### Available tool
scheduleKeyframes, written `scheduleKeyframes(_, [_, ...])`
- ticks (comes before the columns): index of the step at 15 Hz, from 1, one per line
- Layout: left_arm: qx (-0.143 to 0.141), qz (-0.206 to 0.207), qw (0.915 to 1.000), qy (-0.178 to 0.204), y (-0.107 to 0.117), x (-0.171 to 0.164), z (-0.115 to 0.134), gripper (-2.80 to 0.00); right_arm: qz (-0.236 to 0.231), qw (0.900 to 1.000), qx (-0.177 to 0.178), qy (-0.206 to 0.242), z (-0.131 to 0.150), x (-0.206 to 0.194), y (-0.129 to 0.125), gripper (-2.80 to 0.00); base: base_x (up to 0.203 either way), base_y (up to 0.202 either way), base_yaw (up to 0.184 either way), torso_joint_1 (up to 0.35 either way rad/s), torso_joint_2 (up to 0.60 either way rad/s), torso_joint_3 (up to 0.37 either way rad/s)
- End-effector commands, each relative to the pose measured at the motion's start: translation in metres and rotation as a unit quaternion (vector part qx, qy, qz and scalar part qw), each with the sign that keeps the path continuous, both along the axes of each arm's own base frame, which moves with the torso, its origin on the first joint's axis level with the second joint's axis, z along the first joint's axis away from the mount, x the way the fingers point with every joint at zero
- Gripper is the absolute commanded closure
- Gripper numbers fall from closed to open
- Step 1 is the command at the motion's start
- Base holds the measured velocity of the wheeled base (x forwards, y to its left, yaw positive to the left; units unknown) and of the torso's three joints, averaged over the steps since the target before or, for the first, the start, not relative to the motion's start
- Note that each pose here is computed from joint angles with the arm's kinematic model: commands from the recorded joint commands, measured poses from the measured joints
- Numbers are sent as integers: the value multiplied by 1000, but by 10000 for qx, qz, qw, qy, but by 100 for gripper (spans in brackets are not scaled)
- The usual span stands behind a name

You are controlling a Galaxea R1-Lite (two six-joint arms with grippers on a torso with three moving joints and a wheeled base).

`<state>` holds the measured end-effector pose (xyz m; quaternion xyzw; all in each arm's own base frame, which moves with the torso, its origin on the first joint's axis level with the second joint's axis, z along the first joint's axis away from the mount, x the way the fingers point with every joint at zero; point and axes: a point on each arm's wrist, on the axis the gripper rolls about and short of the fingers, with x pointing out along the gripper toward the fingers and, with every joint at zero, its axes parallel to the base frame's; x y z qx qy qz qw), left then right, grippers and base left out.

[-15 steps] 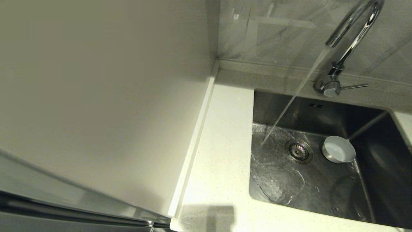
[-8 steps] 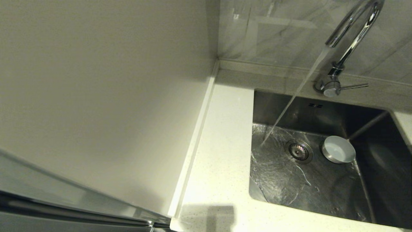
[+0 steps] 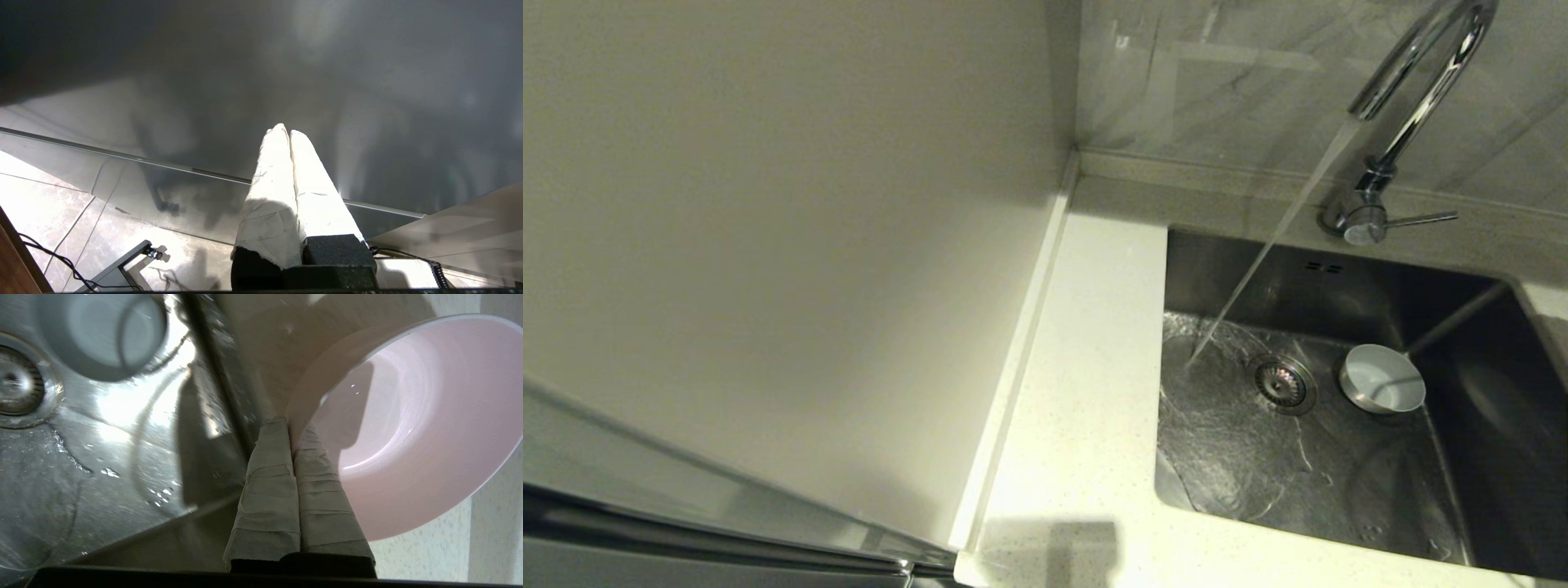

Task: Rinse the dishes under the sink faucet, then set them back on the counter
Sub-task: Put a bowl into the sink

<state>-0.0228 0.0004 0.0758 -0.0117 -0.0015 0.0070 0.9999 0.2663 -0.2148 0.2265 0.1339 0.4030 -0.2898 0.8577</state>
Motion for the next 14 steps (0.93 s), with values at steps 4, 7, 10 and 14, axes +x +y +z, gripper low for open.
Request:
scheduleKeyframes(4, [0,6,10000,-23,0,0,0,0,866,9940,-381,-549,41,1,66,0,0,0,0,0,0,0])
scheduleKeyframes(7, [-6,0,10000,-21,0,0,0,0,1651,9847,-346,-428,37,4,115,0,0,0,0,0,0,0])
scheduleKeyframes(10, [-3,2,10000,-23,0,0,0,0,2131,9763,-368,93,12,20,148,0,0,0,0,0,0,0])
scheduleKeyframes(14, [-5,5,10000,-17,0,0,0,0,2454,9664,-265,717,-26,46,168,0,0,0,0,0,0,0])
